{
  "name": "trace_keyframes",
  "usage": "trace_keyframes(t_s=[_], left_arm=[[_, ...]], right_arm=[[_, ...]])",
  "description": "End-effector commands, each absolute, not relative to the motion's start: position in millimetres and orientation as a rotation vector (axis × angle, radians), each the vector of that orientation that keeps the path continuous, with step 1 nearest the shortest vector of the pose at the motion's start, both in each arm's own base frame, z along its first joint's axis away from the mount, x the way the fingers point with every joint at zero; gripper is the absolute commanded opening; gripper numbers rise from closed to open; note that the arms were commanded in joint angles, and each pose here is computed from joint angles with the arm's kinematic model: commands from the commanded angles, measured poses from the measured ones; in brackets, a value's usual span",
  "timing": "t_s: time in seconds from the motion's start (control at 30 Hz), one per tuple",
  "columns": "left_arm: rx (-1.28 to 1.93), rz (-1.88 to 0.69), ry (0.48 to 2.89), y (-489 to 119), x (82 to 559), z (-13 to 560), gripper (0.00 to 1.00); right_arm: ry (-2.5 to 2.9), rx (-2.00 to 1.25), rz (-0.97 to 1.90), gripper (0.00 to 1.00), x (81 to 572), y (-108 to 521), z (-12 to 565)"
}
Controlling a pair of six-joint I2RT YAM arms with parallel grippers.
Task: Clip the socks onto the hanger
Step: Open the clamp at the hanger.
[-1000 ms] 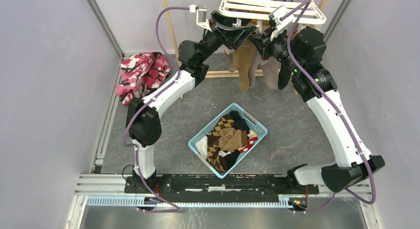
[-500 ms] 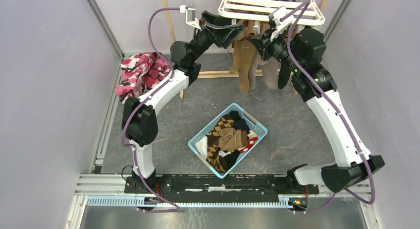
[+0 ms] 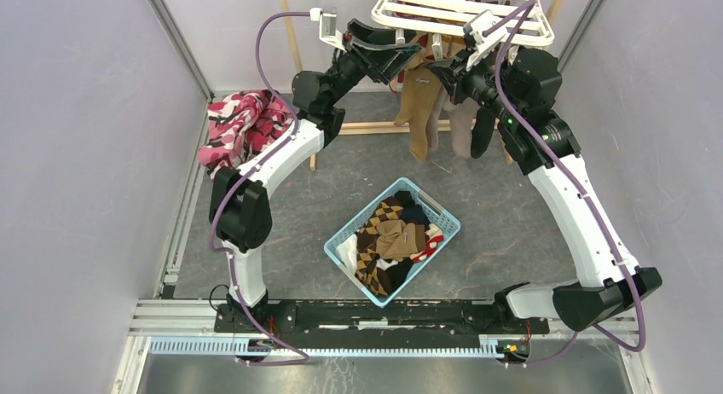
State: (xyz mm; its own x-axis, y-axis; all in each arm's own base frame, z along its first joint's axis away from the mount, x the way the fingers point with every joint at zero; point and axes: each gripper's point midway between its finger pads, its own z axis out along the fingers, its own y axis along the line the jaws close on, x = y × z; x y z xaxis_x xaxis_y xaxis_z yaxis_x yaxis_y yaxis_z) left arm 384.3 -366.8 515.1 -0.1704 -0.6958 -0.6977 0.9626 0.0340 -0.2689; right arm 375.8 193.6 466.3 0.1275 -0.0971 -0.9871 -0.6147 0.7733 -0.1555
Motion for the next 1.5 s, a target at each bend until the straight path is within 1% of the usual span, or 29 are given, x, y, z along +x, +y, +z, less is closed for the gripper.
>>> trace_keyframes(t_s=[0.0,0.2,0.37,0.57,0.87,1.17,1.47], left_arm=[[0.445,-1.555,0.746,-350,359,554,0.76],[0.435,-1.556,0.736,-346,359,557,0.75],[0.421,-1.557,0.735,-342,360,558,0.72],[0.403,-1.533,0.730,-337,362,561,0.74],[0.408,-1.505,0.756,-339,365,557,0.72],[0.433,-1.448,0.810,-344,373,549,0.75],[0.440,-1.422,0.830,-345,376,547,0.74]], right_arm=[[1.347,-0.620,0.419,0.00,369,192,487],[1.348,-0.619,0.418,0.00,369,191,487],[1.348,-0.618,0.418,0.00,369,191,487],[1.348,-0.616,0.419,0.00,370,191,488],[1.350,-0.616,0.422,0.00,371,191,487],[1.350,-0.615,0.428,0.00,371,192,487],[1.353,-0.614,0.433,0.00,372,192,486]])
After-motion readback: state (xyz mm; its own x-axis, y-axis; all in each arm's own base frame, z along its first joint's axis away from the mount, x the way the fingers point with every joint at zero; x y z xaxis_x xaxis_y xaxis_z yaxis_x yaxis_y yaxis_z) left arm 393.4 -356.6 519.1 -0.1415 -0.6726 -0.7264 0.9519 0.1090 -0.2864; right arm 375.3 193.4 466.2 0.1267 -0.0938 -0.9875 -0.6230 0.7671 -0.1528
